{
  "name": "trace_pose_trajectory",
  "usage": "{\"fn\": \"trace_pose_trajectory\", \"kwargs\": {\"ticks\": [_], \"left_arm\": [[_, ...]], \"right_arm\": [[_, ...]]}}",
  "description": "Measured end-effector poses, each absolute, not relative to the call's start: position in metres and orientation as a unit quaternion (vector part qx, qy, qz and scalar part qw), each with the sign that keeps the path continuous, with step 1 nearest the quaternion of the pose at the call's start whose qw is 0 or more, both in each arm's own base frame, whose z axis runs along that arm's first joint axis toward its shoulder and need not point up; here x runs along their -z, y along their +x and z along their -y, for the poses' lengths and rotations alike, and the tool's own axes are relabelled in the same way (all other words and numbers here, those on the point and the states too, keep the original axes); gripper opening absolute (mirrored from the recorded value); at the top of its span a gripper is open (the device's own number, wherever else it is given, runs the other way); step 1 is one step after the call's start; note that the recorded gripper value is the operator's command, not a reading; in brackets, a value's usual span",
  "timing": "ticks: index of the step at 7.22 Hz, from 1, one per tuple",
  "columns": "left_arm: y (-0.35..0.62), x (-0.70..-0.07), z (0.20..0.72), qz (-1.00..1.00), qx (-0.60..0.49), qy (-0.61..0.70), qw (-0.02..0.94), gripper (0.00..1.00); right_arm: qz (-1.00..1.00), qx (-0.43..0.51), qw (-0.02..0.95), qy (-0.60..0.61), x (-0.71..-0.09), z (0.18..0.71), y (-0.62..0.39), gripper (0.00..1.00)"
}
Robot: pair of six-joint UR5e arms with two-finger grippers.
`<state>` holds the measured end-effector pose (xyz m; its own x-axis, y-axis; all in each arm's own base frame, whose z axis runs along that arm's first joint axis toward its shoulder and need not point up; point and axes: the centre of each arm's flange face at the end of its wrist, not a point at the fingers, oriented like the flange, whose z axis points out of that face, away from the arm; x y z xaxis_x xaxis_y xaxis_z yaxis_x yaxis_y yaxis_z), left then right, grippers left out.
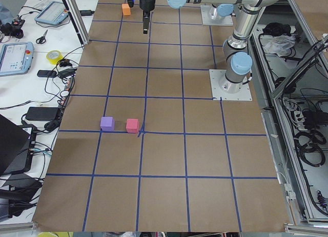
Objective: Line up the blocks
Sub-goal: 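Lower the right gripper over the orange cube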
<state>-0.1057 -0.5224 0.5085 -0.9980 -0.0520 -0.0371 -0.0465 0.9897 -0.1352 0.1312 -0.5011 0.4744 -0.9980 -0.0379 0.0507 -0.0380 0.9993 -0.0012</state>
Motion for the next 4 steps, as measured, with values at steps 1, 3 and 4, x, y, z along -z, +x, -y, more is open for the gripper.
{"fn": "trace_pose_trajectory", "kwargs": {"ticks": [1, 3, 4], "left_arm": [[-0.106, -0.509, 0.522, -0.997, 0.067, -0.025, 0.02, 1.0], [-0.105, -0.508, 0.522, -0.997, 0.067, -0.025, 0.02, 1.0], [-0.105, -0.509, 0.522, -0.997, 0.067, -0.025, 0.02, 1.0]], "right_arm": [[1.0, 0.001, 0.027, 0.008, -0.47, 0.507, 0.119, 1.0], [1.0, 0.004, 0.023, -0.018, -0.451, 0.534, 0.072, 1.0], [1.0, -0.012, 0.026, -0.004, -0.435, 0.557, 0.05, 1.0]]}}
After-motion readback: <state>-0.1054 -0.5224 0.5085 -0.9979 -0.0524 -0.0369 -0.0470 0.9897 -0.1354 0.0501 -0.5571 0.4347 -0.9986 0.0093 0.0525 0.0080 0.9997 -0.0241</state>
